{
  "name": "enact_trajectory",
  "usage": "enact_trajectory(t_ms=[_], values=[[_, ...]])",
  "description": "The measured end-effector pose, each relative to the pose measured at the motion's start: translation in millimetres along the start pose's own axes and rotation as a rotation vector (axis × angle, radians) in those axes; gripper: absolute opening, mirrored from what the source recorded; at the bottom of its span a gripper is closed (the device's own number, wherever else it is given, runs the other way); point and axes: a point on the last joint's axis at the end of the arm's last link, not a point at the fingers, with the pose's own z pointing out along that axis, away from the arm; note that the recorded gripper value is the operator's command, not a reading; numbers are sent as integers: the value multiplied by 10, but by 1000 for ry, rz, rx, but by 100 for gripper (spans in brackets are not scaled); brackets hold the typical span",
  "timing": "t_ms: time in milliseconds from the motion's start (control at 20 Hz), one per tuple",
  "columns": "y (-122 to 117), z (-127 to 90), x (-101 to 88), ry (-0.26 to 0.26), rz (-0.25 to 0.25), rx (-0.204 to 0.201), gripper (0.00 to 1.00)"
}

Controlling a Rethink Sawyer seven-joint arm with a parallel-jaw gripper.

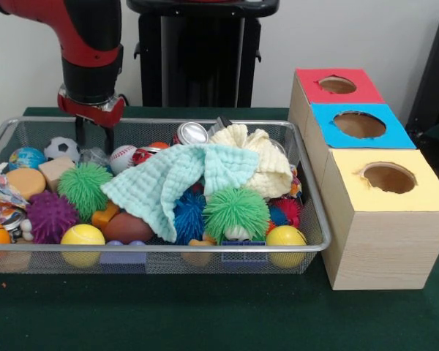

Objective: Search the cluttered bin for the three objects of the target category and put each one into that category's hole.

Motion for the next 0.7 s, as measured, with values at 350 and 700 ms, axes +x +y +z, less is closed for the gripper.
enact_trajectory(t_ms=[350, 700], values=[[18, 47, 9, -22, -8, 7, 100], [19, 38, -3, -30, -9, 8, 100]])
